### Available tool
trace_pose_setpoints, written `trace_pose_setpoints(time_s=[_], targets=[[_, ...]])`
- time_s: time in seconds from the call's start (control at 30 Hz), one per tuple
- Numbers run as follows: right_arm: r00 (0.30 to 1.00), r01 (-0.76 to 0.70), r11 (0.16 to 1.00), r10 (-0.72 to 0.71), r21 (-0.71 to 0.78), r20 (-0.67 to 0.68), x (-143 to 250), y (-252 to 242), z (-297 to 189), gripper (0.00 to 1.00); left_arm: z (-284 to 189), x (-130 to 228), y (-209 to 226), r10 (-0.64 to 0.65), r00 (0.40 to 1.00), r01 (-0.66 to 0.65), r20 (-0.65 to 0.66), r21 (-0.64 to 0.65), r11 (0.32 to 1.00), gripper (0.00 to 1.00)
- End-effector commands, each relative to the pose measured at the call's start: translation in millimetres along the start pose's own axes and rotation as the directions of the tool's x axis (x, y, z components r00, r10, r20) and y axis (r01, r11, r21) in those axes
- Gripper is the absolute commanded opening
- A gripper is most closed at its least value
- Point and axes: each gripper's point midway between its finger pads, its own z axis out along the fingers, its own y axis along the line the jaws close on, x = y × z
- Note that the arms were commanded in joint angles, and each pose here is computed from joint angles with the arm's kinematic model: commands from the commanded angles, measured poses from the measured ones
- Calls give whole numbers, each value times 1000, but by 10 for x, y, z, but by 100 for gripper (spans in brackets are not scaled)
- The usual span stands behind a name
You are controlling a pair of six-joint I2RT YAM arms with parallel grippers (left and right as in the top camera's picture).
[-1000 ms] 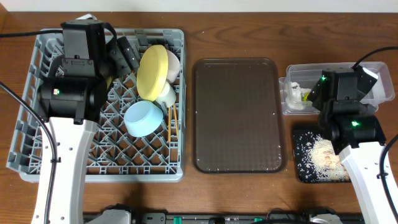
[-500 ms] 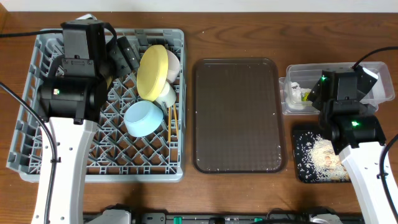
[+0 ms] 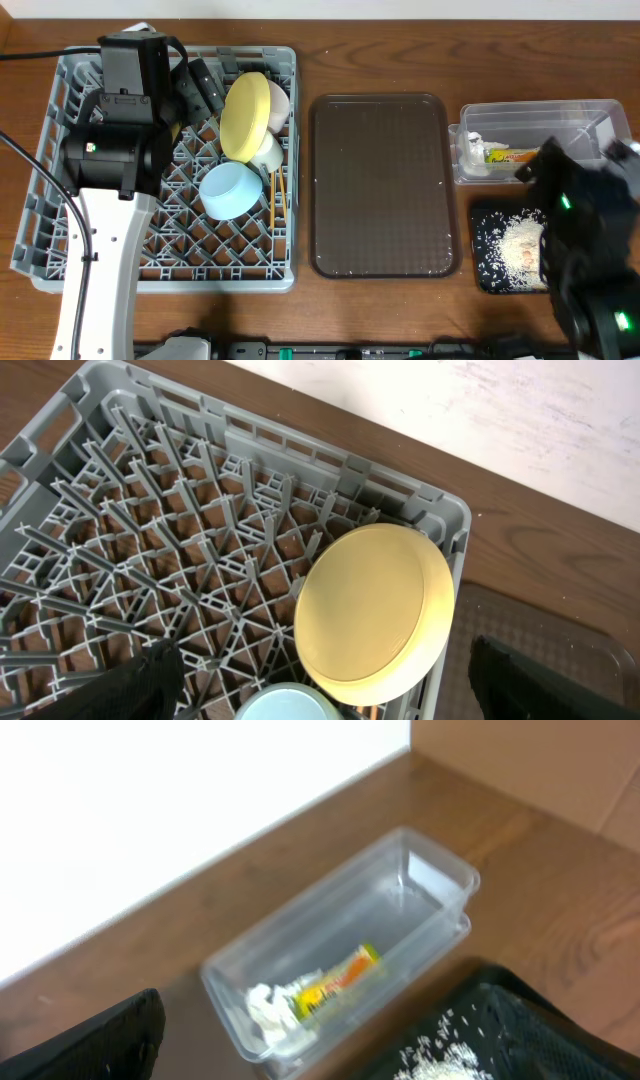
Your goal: Sort waste into correct bins and load items into the dishwasher rack
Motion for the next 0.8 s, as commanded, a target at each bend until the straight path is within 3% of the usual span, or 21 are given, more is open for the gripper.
trace_pose_setpoints(time_s=[0.0,0.43,0.63,0.77], targets=[[996,-58,997,60,-43,67,-135,-88,-240,99,11,5,14,-11,1000,11,-4,-3,1000,92],[936,-191,953,249,-235,249,-464,-469,-1049,99,11,5,14,-11,1000,11,-4,-3,1000,92],[912,-211,935,294,-285,287,-376,-536,-1078,99,11,5,14,-11,1000,11,-4,-3,1000,92],[867,-166,908,320,-385,383,-337,-384,-982,99,11,5,14,-11,1000,11,-4,-3,1000,93]])
